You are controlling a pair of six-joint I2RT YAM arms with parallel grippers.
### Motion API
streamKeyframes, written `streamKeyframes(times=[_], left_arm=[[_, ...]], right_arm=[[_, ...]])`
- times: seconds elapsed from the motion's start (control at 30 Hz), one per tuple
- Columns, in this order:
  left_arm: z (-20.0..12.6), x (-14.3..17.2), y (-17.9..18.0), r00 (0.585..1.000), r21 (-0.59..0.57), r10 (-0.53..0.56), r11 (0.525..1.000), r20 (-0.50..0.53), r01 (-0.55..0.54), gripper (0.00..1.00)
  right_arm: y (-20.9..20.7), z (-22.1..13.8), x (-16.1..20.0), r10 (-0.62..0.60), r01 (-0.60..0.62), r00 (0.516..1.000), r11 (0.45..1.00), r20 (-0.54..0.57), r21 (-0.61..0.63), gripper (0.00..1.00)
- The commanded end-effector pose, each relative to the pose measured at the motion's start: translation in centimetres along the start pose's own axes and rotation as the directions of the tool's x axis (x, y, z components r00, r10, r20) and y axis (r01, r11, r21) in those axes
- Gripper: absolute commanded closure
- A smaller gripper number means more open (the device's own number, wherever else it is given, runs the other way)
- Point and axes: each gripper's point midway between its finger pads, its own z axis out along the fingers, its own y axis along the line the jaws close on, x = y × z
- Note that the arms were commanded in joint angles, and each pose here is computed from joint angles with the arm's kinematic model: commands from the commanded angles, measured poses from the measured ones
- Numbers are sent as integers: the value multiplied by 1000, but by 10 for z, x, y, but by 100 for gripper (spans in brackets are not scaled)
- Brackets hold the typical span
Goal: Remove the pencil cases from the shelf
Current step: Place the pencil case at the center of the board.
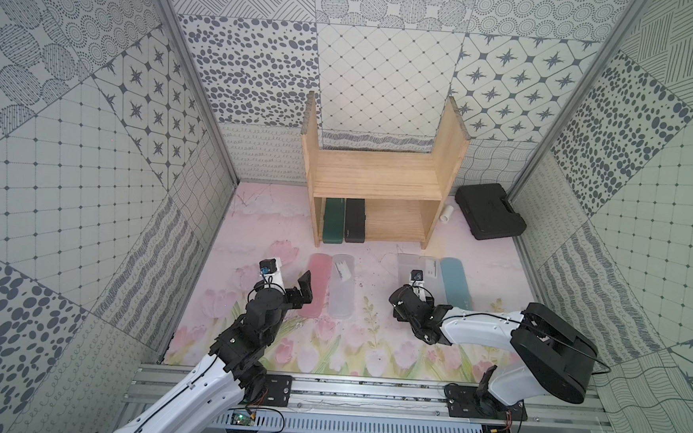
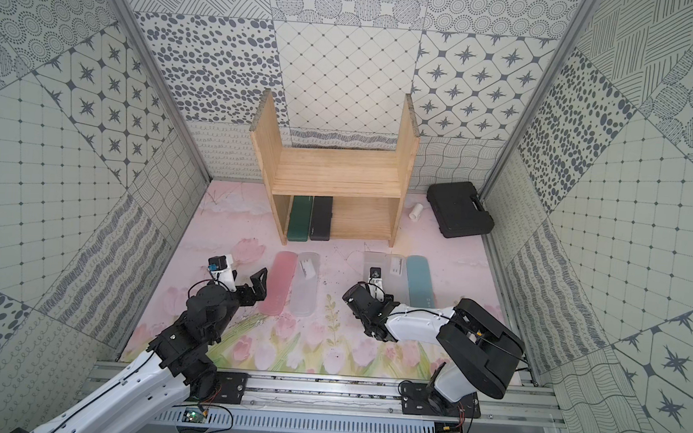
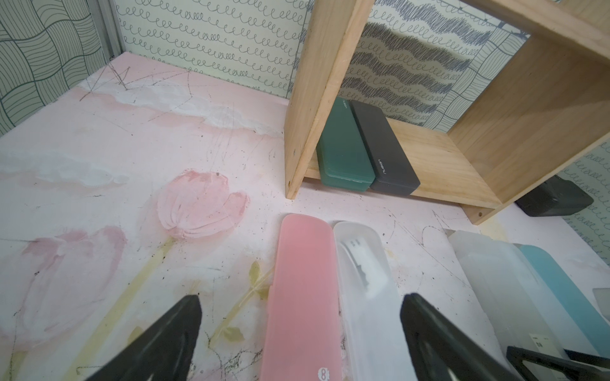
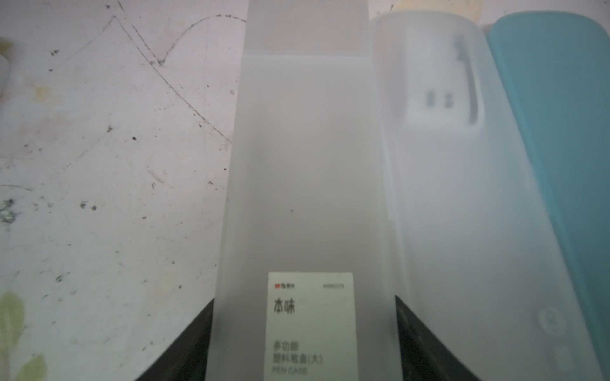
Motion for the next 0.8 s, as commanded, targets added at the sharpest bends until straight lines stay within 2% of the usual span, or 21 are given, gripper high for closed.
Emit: streamKeyframes(times=[0.0,0.23,0.43,0.6,0.77], left_arm=[[0,-7,-2,1000,9,-13,1000,22,13,1],[-3,-15,-11,1000,49,5,999,17,-5,1],[-2,-29,-29,1000,98,-3,995,-31,6,1],[6,-39,-62,991,182,5,983,-131,19,1],[24,-45,-87,974,207,7,977,-225,40,1]], right_arm=[[-7,0,12,-33,33,998,999,-50,1,18],[21,-20,-11,-13,6,998,992,-60,-126,7],[32,-54,-55,15,-11,1000,975,15,-224,2],[18,-71,-87,63,-43,996,962,65,-270,2],[-13,-75,-114,73,-35,986,970,149,-242,2]])
